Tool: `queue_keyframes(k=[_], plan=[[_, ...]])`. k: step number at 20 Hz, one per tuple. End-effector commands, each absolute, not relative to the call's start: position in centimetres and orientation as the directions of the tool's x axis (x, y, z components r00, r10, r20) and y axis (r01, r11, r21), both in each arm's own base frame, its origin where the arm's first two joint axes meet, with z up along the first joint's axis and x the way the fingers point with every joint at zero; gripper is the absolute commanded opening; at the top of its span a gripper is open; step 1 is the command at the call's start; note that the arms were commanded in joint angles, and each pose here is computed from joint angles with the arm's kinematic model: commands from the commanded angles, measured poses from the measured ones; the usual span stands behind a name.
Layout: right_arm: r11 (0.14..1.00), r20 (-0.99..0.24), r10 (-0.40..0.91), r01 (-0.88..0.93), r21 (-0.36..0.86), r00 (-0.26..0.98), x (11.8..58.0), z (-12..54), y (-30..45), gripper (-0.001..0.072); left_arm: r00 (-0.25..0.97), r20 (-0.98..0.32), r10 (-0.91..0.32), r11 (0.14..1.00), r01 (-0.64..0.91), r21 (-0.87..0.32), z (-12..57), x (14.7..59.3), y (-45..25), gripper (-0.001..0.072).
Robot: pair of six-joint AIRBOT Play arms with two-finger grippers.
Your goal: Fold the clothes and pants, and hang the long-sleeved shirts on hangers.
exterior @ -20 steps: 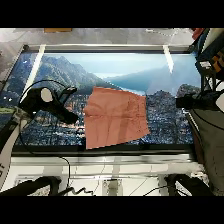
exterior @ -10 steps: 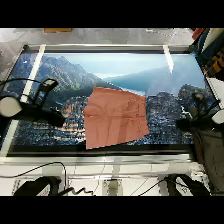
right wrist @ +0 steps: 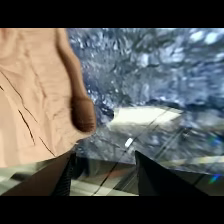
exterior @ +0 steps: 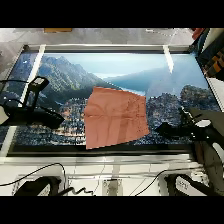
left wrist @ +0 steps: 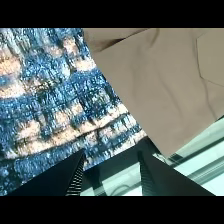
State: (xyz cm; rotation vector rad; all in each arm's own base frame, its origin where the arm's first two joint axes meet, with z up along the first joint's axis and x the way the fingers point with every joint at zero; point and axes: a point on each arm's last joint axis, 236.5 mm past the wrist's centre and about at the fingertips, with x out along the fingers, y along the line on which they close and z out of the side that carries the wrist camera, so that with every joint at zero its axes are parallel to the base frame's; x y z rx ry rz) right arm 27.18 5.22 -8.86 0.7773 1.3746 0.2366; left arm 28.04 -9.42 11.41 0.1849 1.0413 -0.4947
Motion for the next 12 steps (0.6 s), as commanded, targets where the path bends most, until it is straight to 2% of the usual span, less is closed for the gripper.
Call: queue_keyframes(k=[1,4,7,8,9,12], plan=[[0.681,-0.737,0.662,0.301,0.668,0.137,27.4,-10.6,7.3,0.0411,0.377,-0.877,-0.299,0.877,0.471,-0.097,10.3,28.5,-9.4,0.0395],[0.721,-0.749,0.654,0.212,0.66,0.108,29.1,-10.9,9.0,0.0411,0.332,-0.896,-0.294,0.881,0.457,-0.12,8.8,28.9,-9.5,0.0396],[0.775,-0.782,0.607,0.11,0.622,0.14,31.5,-10.4,9.9,0.0396,0.275,-0.917,-0.288,0.882,0.45,-0.141,7.1,29.2,-9.5,0.0413],[0.789,-0.791,0.598,0.079,0.609,0.126,31.6,-10.4,10.2,0.0333,0.247,-0.926,-0.285,0.881,0.448,-0.151,6.4,29.1,-9.5,0.0413],[0.803,-0.804,0.586,0.056,0.593,0.103,31.3,-10.8,10.4,0.0307,0.214,-0.936,-0.281,0.881,0.444,-0.163,5.7,29.0,-9.5,0.0413],[0.818,-0.819,0.574,0.025,0.574,0.01,29.4,-11.8,10.9,0.0307,0.137,-0.952,-0.275,0.884,0.425,-0.194,3.6,28.9,-9.3,0.0413]])
